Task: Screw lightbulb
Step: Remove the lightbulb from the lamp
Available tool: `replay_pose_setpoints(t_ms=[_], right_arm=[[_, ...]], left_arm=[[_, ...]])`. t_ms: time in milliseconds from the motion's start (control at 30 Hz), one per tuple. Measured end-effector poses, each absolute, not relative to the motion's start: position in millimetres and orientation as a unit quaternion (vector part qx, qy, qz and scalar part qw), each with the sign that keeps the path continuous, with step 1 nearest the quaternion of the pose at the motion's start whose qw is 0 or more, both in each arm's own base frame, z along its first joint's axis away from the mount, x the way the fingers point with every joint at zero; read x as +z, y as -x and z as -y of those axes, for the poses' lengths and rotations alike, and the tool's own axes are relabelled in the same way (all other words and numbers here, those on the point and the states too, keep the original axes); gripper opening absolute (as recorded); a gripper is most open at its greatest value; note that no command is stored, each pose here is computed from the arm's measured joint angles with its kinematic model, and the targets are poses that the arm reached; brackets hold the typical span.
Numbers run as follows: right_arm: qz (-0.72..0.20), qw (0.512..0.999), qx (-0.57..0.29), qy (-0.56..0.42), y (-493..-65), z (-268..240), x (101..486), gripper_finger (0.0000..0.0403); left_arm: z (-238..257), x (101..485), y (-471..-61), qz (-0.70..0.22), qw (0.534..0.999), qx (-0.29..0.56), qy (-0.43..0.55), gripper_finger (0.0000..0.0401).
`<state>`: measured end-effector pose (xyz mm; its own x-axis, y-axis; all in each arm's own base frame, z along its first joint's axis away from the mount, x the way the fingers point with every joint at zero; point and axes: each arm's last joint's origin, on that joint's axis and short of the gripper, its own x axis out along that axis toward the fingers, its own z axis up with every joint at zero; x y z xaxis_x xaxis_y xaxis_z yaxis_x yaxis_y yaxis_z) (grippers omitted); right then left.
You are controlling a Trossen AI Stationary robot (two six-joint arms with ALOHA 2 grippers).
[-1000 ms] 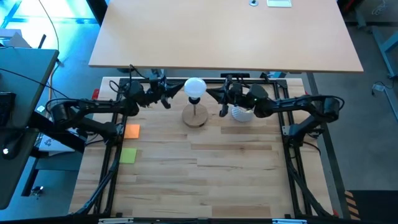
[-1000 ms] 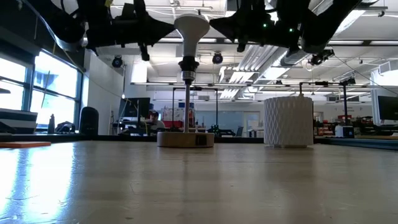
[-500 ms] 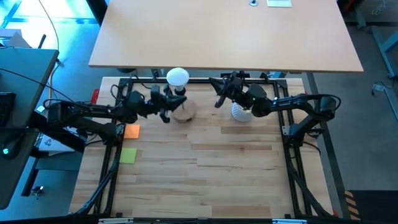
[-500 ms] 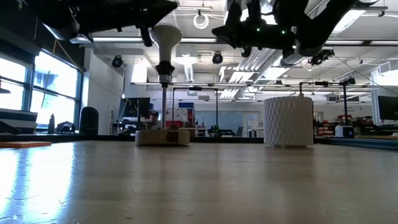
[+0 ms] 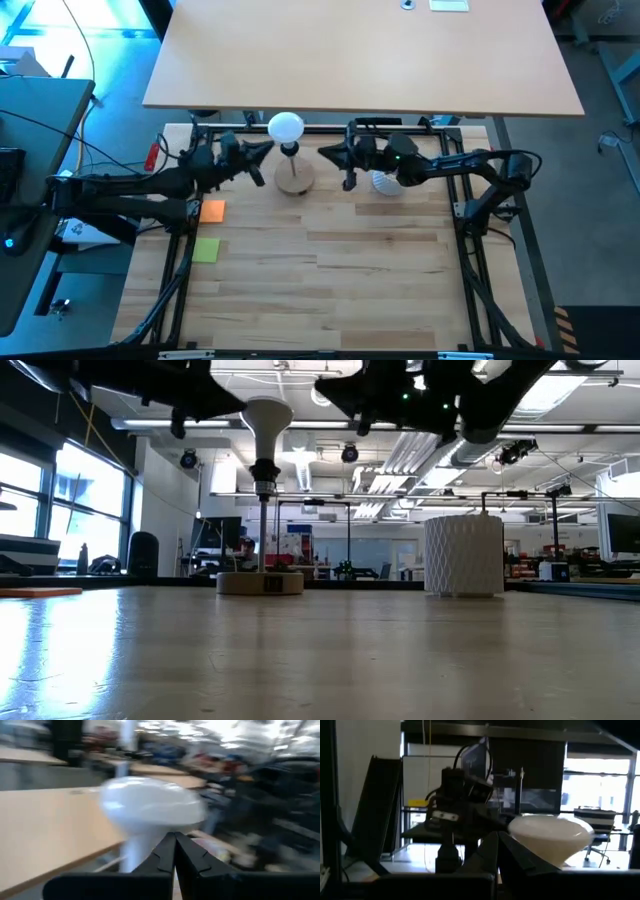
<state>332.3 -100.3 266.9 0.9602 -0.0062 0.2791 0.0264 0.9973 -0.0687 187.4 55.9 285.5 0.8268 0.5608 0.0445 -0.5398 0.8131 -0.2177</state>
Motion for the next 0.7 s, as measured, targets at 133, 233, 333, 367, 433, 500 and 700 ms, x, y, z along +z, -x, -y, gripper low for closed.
replay_pose_setpoints(t_ms=[133, 233, 333, 367, 433, 500, 700], right_arm=[[0.147, 0.988, -0.021, 0.046, -344.3, 108.4, 265.9, 0.0000], [0.157, 0.986, -0.024, 0.052, -351.7, 117.8, 266.0, 0.0000], [0.155, 0.986, 0.010, 0.058, -363.9, 128.0, 265.0, 0.0000], [0.155, 0.986, 0.021, 0.056, -368.4, 131.1, 265.4, 0.0000], [0.156, 0.986, 0.026, 0.054, -375.9, 136.8, 264.5, 0.0000], [0.155, 0.986, 0.020, 0.056, -379.6, 141.1, 260.8, 0.0000], [0.161, 0.985, -0.008, 0.069, -372.2, 157.8, 263.1, 0.0000]], left_arm=[[-66.0, 287.1, -180.3, 0.050, 0.933, 0.349, 0.067, 0.0000], [-72.5, 289.3, -180.6, 0.059, 0.932, 0.355, 0.040, 0.0000], [-76.9, 287.9, -184.5, 0.062, 0.935, 0.346, 0.037, 0.0000], [-77.4, 287.4, -186.3, 0.063, 0.938, 0.340, 0.036, 0.0000], [-77.6, 286.6, -189.7, 0.067, 0.942, 0.328, 0.036, 0.0000], [-76.5, 286.6, -192.7, 0.075, 0.944, 0.320, 0.039, 0.0000], [-62.8, 288.7, -198.1, 0.084, 0.960, 0.266, 0.037, 0.0000]])
